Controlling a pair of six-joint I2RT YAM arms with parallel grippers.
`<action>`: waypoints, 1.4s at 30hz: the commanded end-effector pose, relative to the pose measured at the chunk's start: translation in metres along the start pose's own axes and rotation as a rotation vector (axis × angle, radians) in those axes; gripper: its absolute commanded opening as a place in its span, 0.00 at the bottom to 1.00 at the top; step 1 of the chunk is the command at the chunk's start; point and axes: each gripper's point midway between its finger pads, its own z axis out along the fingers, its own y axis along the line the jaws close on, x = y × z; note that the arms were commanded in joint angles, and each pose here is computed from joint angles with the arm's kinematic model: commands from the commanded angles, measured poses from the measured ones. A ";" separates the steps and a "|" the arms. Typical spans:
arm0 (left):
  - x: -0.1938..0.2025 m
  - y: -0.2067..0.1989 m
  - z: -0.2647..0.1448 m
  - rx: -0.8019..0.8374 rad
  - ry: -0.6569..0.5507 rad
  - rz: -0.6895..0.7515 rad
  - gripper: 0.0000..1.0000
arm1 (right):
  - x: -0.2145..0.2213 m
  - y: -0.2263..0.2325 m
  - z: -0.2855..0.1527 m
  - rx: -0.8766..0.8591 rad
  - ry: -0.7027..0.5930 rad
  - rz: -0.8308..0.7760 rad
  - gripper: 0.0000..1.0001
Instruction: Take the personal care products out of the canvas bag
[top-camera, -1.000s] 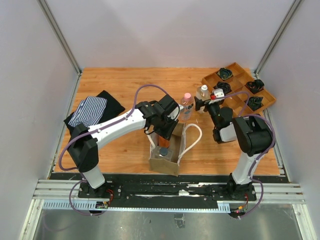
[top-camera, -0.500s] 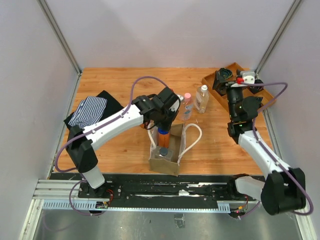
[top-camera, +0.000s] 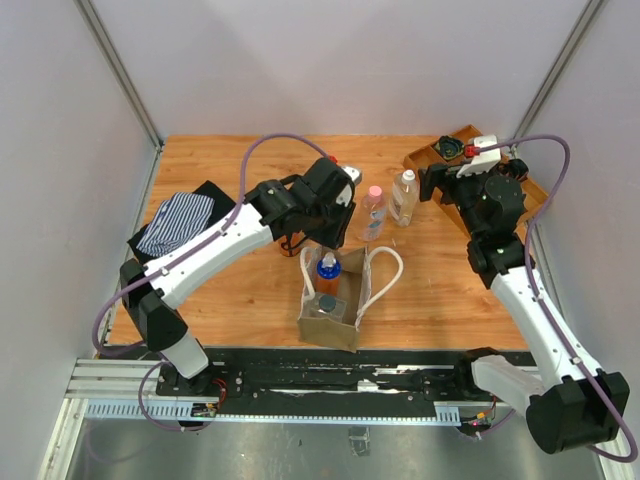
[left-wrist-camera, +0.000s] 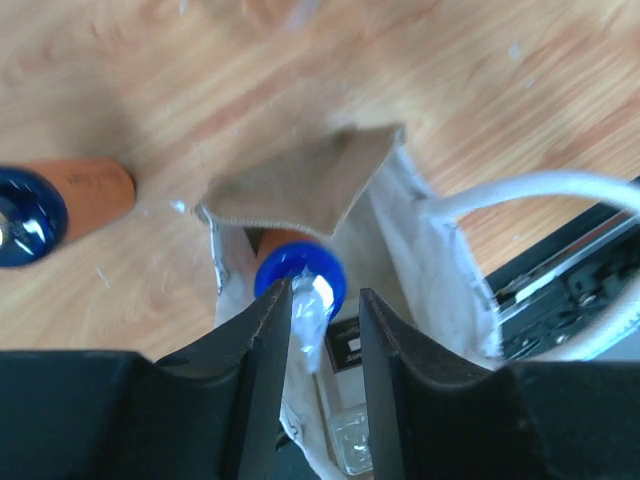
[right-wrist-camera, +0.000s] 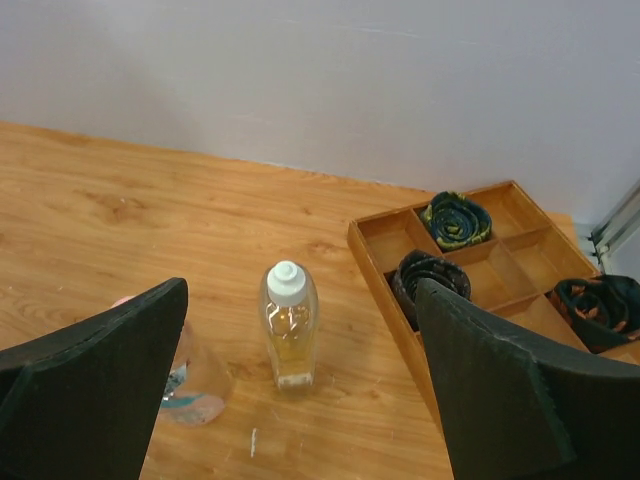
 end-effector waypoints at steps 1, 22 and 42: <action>0.043 0.007 0.015 -0.022 0.129 -0.008 0.40 | 0.000 0.010 -0.014 -0.042 0.035 0.007 0.96; 0.102 0.017 0.028 -0.011 0.227 -0.026 0.45 | 0.011 0.020 -0.040 -0.097 0.119 0.010 0.92; 0.071 0.023 0.012 -0.062 0.093 -0.067 0.46 | 0.018 0.024 -0.037 -0.120 0.147 0.017 0.94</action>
